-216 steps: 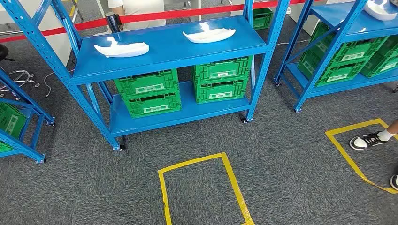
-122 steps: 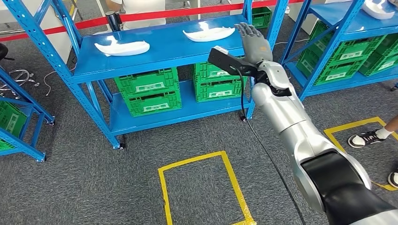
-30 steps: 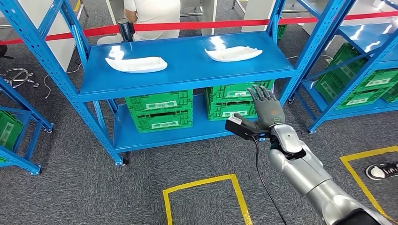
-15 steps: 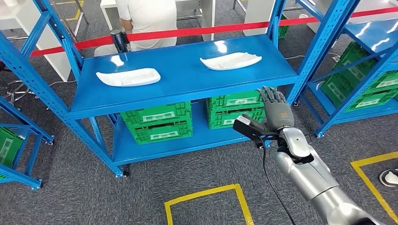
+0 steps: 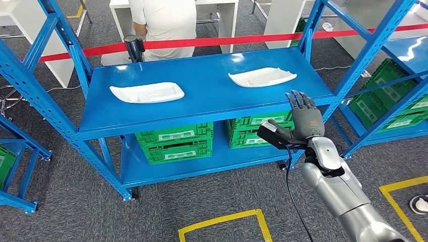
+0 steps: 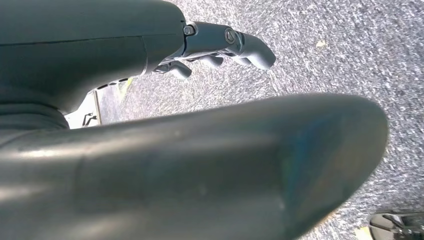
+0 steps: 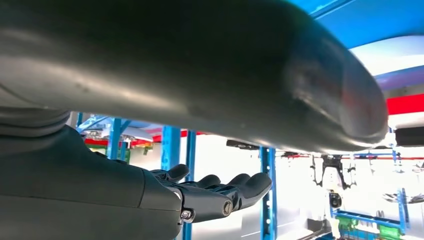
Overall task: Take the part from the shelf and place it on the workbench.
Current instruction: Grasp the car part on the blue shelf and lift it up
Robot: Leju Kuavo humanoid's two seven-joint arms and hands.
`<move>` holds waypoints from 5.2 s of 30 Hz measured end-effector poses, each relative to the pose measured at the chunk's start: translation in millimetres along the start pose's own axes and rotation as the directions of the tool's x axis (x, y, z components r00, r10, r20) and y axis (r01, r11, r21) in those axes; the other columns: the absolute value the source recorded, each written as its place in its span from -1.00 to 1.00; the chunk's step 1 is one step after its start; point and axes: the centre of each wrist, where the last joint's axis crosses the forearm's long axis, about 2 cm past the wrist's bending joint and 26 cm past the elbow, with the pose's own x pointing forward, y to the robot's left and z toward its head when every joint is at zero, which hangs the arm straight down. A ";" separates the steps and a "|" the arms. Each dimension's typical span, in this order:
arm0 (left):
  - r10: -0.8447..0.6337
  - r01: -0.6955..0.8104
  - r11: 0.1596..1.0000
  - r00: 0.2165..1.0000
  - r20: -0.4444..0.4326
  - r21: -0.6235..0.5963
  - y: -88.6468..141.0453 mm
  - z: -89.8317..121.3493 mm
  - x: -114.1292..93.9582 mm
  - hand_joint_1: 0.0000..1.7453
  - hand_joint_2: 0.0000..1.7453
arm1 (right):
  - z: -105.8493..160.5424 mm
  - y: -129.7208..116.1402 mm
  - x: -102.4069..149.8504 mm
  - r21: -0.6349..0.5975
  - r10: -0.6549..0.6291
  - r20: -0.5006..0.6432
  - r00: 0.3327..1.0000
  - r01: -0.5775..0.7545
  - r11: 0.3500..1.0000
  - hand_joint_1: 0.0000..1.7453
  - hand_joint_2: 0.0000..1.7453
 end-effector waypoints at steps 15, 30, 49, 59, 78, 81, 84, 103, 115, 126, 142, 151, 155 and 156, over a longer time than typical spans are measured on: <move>-0.003 0.003 1.000 1.000 0.009 0.002 2.1 0.7 4.8 -1.00 -1.00 | 7.2 -7.0 -23.9 -0.009 0.009 -0.026 1.000 -0.009 1.000 -1.00 -1.00; -0.007 0.007 1.000 1.000 0.007 0.009 4.0 0.1 1.9 -1.00 -1.00 | 10.1 -10.2 -32.3 -0.009 0.015 -0.026 1.000 -0.015 1.000 -1.00 -1.00; -0.018 0.017 1.000 0.999 0.027 0.012 4.8 0.7 5.8 -1.00 -1.00 | 23.3 5.0 -31.0 0.065 -0.025 0.002 1.000 0.025 0.998 -1.00 1.00; -0.036 0.036 0.999 0.999 0.040 0.011 6.4 1.2 9.1 -1.00 -1.00 | 30.7 19.0 -9.4 0.111 -0.063 0.055 0.996 0.057 0.992 -1.00 1.00; -0.052 0.051 0.999 0.998 0.043 0.013 8.8 2.1 14.2 -1.00 -1.00 | 35.0 45.4 -2.4 0.269 -0.036 0.010 0.999 0.032 0.963 -1.00 1.00; -0.057 0.056 0.998 0.997 0.046 0.012 8.9 2.1 14.5 -1.00 -1.00 | 28.2 46.8 -10.1 0.252 0.003 -0.011 1.000 0.000 0.968 -1.00 1.00; -0.059 0.059 0.998 0.997 0.051 0.009 8.9 2.1 14.6 -1.00 -1.00 | 23.5 47.7 -18.5 0.232 0.050 -0.033 0.998 -0.041 0.972 -1.00 1.00; -0.051 0.053 0.998 0.996 0.075 -0.015 7.5 2.2 14.6 -1.00 -1.00 | 21.3 51.5 -44.0 0.232 0.110 -0.099 0.989 -0.085 0.969 1.00 1.00; -0.040 0.042 0.999 0.996 0.081 -0.022 5.6 2.2 14.5 -1.00 0.00 | 18.7 53.1 -44.5 0.239 0.095 -0.080 0.992 -0.074 0.968 1.00 1.00; -0.031 0.033 0.999 0.996 0.083 -0.021 6.4 2.3 15.1 -1.00 1.00 | 18.3 53.9 -42.3 0.243 0.071 -0.084 0.994 -0.049 0.969 1.00 1.00; -0.048 0.048 0.999 0.997 0.056 0.008 5.5 2.9 17.8 -1.00 1.00 | 35.3 49.8 45.5 0.372 -0.887 0.165 0.432 0.805 0.462 1.00 1.00; -0.056 0.056 0.998 0.996 0.062 0.007 2.6 4.9 26.7 -1.00 1.00 | 54.4 26.4 160.1 0.575 -0.931 0.248 -0.267 0.814 -0.080 1.00 1.00; -0.050 0.049 0.999 0.997 0.063 0.014 2.6 4.6 25.4 -1.00 1.00 | 54.2 12.1 178.9 0.608 -0.867 0.254 -0.429 0.768 -0.201 1.00 1.00; -0.048 0.048 0.999 0.997 0.062 0.015 2.8 4.5 24.9 -1.00 1.00 | 54.6 9.6 182.2 0.616 -0.851 0.251 -0.462 0.754 -0.228 1.00 1.00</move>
